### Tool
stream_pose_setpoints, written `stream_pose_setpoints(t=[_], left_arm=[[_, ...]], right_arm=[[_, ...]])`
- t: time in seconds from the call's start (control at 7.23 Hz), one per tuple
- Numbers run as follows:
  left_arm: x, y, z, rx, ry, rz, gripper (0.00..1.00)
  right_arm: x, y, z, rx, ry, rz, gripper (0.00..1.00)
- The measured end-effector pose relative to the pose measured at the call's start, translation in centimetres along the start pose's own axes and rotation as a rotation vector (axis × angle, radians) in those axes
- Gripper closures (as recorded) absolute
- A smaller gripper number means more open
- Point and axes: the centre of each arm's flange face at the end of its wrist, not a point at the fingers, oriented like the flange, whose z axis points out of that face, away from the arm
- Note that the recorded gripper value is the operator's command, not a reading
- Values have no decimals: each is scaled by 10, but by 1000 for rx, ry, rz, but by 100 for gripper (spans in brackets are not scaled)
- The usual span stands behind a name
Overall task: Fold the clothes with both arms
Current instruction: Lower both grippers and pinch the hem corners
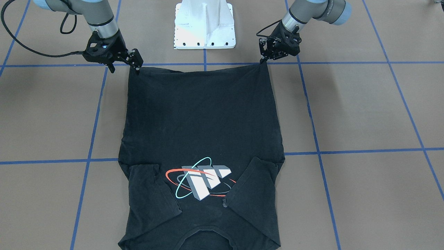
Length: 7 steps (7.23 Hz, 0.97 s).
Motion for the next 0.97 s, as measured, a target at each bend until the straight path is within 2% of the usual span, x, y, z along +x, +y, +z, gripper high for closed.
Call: stream_pose_setpoints(t=[0.28,0.41,0.55,0.69,0.97], left_arm=[[3,-1,-2,8,8,-2,100],[4,-1,-4,13,11,-3,100],[5,-2,-5,16,12,-4,100],[5,-2,-6,19,14,-4,100],[6,-2,-11,21,18,-4,100]], right_arm=[[10,27,12,8,-18,25,1],[21,43,21,18,-37,39,7],[27,60,30,28,-43,50,27],[28,73,36,36,-43,55,43],[29,83,40,37,-43,54,59]])
